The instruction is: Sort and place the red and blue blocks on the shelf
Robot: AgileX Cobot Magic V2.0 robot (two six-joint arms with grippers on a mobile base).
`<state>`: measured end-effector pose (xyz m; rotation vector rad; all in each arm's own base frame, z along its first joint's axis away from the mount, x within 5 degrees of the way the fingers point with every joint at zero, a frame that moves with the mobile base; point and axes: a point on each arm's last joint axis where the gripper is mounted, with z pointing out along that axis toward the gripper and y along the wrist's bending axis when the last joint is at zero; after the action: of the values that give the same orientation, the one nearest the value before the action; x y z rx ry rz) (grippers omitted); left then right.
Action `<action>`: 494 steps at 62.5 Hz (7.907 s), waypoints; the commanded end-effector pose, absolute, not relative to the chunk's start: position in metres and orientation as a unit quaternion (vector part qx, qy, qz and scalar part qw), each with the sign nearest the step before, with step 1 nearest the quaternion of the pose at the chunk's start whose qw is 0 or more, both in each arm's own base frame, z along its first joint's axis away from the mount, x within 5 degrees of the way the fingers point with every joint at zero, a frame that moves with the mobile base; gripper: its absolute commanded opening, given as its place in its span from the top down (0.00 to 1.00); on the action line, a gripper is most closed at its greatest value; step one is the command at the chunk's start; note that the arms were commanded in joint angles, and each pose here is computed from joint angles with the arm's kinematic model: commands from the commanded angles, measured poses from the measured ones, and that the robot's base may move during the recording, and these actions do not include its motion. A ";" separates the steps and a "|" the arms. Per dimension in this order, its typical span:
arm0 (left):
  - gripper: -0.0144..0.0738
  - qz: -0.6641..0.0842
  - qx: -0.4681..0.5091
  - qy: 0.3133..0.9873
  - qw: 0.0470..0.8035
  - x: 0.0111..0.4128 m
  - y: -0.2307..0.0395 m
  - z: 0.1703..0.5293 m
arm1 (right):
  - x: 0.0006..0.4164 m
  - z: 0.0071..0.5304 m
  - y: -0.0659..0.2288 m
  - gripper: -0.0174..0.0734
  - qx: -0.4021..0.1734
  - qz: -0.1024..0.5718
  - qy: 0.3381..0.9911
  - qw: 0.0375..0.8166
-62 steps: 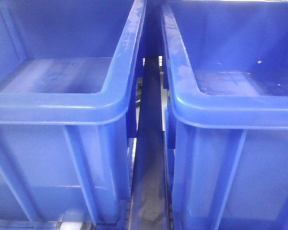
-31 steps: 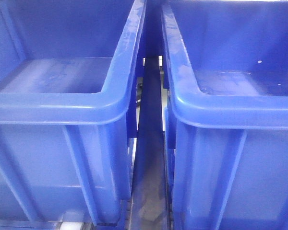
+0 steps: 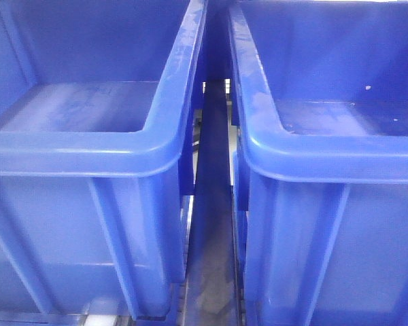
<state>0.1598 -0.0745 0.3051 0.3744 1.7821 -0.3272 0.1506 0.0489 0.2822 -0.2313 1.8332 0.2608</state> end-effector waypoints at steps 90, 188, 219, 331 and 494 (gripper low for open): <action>0.69 -0.150 0.138 0.703 0.681 0.144 -0.063 0.345 | 0.118 0.341 0.041 0.75 -0.096 0.142 0.662 0.730; 0.69 -0.133 0.028 0.635 0.760 0.074 -0.017 0.374 | 0.068 0.354 0.002 0.75 0.077 0.121 0.617 0.774; 0.69 -0.133 0.028 0.635 0.760 0.074 -0.017 0.374 | 0.068 0.354 0.002 0.75 0.077 0.121 0.617 0.774; 0.70 -0.133 0.028 0.635 0.760 0.074 -0.017 0.374 | 0.055 0.227 0.002 0.75 -0.027 -0.009 0.661 0.750; 0.70 -0.010 0.027 0.659 0.752 0.059 -0.003 0.209 | 0.053 0.217 0.002 0.75 -0.028 -0.010 0.647 0.762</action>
<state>0.0591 -0.0029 0.2104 0.0571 1.4963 -0.0198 0.0556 0.0019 0.2106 -0.0552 1.4616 -0.0043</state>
